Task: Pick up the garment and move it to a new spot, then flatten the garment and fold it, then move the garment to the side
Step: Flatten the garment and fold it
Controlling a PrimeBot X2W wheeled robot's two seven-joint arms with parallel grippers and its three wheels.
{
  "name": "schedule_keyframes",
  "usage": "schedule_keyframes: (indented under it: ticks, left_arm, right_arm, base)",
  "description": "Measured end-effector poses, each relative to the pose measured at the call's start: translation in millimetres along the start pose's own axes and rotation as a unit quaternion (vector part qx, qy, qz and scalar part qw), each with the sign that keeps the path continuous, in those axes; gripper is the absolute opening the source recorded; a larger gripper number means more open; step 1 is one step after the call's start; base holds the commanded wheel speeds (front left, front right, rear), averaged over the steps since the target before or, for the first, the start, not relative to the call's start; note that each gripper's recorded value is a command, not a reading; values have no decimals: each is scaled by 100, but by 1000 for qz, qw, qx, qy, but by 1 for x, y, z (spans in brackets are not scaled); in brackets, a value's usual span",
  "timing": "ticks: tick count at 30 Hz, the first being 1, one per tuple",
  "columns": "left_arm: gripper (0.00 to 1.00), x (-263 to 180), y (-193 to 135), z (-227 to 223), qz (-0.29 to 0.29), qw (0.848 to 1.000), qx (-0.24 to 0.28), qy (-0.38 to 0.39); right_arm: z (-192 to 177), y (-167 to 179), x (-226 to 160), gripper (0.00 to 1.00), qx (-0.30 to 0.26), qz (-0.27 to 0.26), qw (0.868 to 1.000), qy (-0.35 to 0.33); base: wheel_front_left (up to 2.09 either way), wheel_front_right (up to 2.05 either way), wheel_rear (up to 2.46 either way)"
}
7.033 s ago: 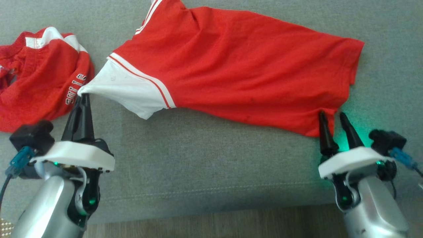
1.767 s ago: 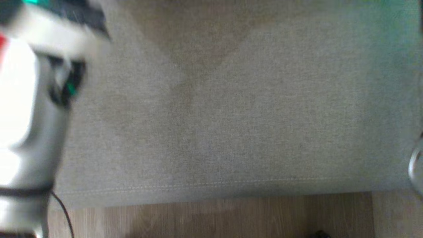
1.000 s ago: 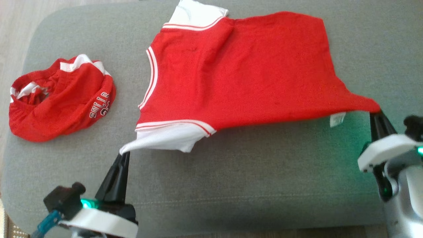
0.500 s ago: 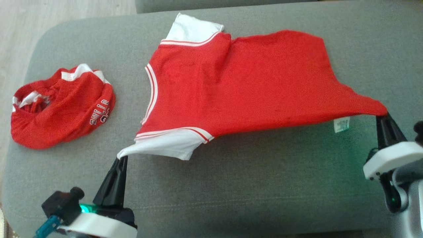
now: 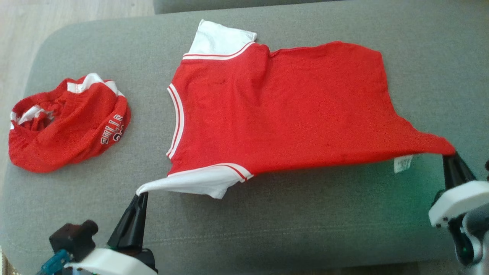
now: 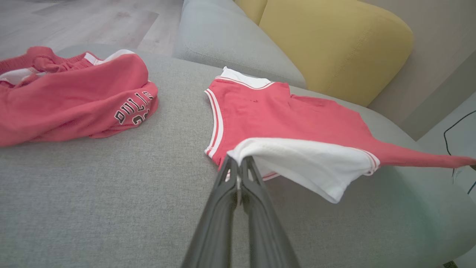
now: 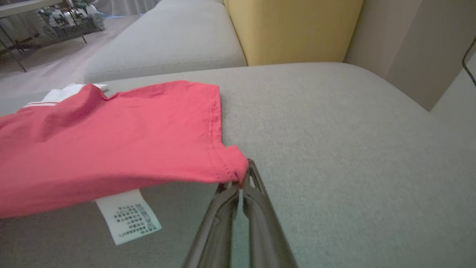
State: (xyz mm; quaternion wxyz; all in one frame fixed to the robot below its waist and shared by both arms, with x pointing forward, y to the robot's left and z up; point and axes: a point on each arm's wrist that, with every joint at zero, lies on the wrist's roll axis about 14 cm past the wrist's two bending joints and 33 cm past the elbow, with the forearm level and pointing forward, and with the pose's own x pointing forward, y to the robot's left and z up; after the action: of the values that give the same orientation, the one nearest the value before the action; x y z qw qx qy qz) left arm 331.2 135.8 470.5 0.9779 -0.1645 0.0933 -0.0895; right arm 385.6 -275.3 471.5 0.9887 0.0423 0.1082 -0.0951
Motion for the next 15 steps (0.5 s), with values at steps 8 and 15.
schedule_keyframes:
  ticks: [8, 15]
  left_arm:
    - [0, 8, 3, -12, 10, 999, -16, 41]
    - [0, 43, -1, 0, -6, 1000, -12, 25]
  right_arm:
    - [-38, -3, -4, 0, -12, -6, 997, 76]
    - [-38, 11, 22, 0, -25, 8, 997, 76]
  base:
    - [0, 0, 0]
    - [0, 0, 0]
